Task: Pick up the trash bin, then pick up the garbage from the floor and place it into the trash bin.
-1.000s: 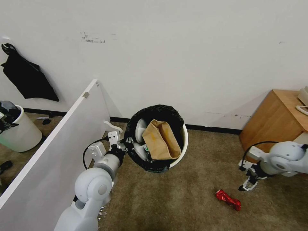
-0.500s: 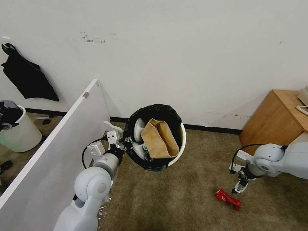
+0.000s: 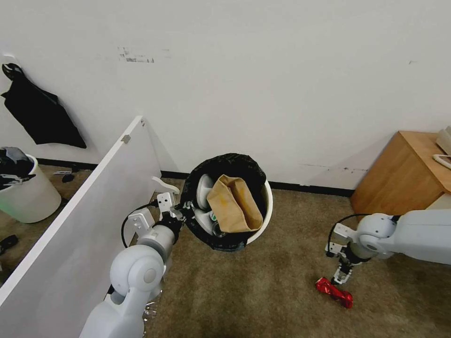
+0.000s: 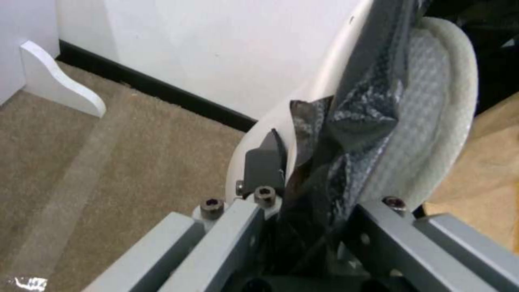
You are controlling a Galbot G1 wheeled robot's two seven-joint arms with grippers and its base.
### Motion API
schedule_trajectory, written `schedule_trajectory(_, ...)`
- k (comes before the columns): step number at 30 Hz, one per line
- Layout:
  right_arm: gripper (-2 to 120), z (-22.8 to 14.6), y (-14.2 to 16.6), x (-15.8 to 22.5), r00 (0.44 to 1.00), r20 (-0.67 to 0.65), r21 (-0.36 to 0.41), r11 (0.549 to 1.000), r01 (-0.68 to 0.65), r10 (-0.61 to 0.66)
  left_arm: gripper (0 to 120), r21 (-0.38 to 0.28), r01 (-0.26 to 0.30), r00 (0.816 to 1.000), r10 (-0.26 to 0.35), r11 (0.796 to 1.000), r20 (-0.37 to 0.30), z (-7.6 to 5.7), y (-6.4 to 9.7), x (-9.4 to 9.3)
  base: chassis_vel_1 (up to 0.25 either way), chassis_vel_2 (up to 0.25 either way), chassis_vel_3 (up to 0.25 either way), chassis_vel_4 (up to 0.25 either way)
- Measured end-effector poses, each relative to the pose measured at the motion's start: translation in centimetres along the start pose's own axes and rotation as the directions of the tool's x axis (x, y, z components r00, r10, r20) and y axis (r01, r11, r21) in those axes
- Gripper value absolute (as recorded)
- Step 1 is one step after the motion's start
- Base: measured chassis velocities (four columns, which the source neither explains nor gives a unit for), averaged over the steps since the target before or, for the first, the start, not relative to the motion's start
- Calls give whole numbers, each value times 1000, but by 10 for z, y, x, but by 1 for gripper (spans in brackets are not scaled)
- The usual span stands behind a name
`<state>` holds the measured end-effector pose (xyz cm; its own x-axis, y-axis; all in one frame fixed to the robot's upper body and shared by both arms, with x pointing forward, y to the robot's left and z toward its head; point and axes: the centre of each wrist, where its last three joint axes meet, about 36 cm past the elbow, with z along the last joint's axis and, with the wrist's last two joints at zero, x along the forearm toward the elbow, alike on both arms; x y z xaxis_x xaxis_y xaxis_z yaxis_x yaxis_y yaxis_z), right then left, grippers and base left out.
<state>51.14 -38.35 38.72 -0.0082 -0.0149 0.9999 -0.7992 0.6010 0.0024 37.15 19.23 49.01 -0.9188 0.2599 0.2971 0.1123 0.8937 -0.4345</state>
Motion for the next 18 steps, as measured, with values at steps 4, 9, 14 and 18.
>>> schedule_trajectory(4,100,-3,4,-12,1000,-11,7,1000,1,-1,1,-2,3,1000,-3,1000,2,1,2,3,0,0,0,0)
schedule_trajectory(9,100,3,6,-23,1000,-22,8,1000,-1,1,1,-5,8,1000,-8,1000,4,0,4,6,0,0,0,0)
schedule_trajectory(14,100,5,8,-31,1000,-20,9,1000,1,0,1,-8,9,1000,-9,1000,6,0,5,7,0,0,0,0)
schedule_trajectory(18,100,2,12,-40,1000,-15,15,1000,6,-6,1,-11,10,1000,-10,1000,6,0,5,7,0,0,0,0)
